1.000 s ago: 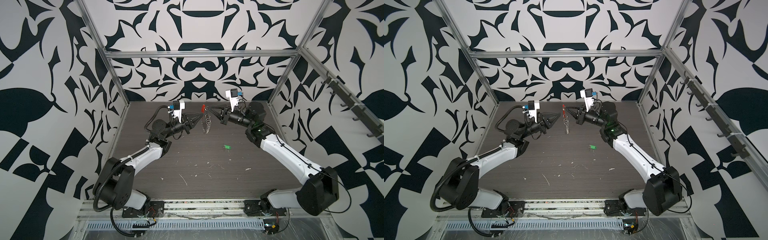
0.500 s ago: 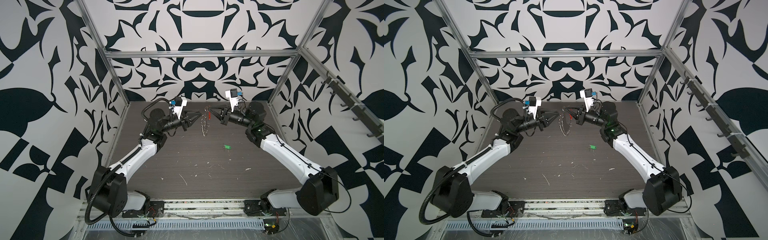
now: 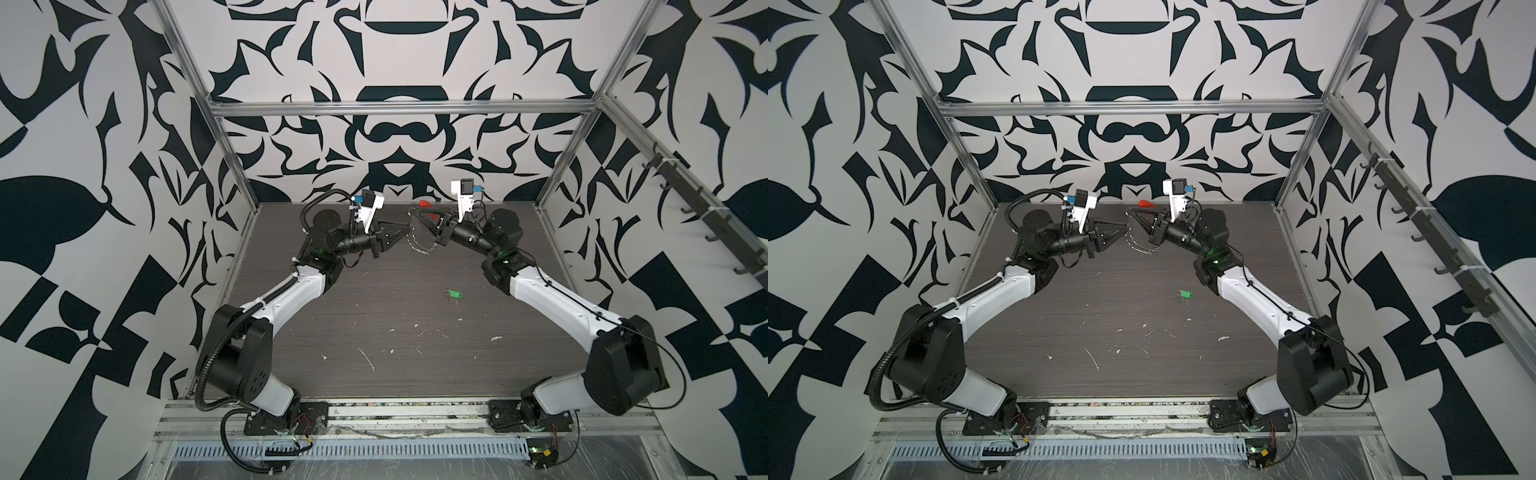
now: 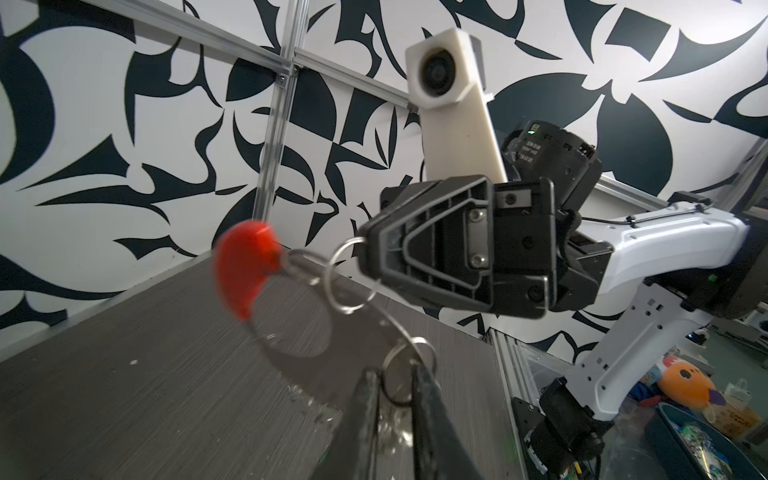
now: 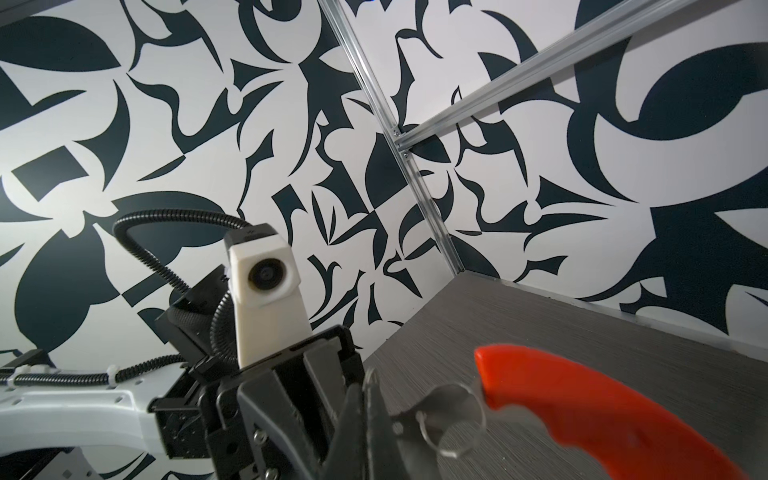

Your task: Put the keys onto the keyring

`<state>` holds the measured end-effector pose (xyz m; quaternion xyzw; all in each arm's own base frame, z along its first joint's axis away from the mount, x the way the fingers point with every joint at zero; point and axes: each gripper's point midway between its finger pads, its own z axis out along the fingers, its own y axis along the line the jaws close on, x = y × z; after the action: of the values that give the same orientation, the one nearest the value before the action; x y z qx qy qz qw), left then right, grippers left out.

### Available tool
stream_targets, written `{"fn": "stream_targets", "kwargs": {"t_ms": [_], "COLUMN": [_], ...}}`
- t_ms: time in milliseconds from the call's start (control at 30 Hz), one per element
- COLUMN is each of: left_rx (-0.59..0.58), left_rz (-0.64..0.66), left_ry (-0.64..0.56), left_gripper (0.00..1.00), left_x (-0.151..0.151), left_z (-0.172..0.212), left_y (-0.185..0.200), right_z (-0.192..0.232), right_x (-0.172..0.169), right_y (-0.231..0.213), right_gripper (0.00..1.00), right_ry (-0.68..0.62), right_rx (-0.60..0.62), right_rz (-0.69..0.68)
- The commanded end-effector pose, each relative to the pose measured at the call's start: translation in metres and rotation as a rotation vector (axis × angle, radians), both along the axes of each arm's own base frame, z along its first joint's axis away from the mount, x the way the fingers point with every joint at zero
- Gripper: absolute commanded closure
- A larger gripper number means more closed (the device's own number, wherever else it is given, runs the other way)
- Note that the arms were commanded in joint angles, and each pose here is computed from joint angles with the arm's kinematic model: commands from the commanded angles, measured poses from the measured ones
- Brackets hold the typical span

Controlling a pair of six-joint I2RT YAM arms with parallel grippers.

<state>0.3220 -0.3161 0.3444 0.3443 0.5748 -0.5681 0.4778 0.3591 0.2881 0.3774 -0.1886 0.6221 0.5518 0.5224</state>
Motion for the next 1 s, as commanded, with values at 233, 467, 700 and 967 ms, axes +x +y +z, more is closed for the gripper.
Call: {"fn": "stream_targets", "kwargs": {"t_ms": [233,467,700,967], "left_rx": [-0.052,-0.05,-0.052,-0.037], "left_rz": [-0.037,-0.032,-0.031,-0.007], "left_ry": [-0.055,-0.055,-0.059,-0.065], "left_gripper": [0.81,0.8,0.8,0.8], "left_x": [-0.0144,-0.0158,-0.0171,-0.0175], "left_z": [0.0229,0.0217,0.0235,0.0236], "left_y": [-0.0046,-0.0035,-0.0026,0.0038], "right_z": [0.0477,0.0478,0.0477,0.05], "right_x": [-0.0167,-0.0189,-0.0207,-0.0236], "right_y": [0.003,0.0033,0.0052,0.0062], "right_gripper": [1.0,1.0,1.0,1.0], "right_ry": [-0.139,-0.139,-0.135,-0.143], "right_rx": [0.132,0.137,0.14,0.131], "right_rz": [0.012,0.017,0.028,0.04]}}
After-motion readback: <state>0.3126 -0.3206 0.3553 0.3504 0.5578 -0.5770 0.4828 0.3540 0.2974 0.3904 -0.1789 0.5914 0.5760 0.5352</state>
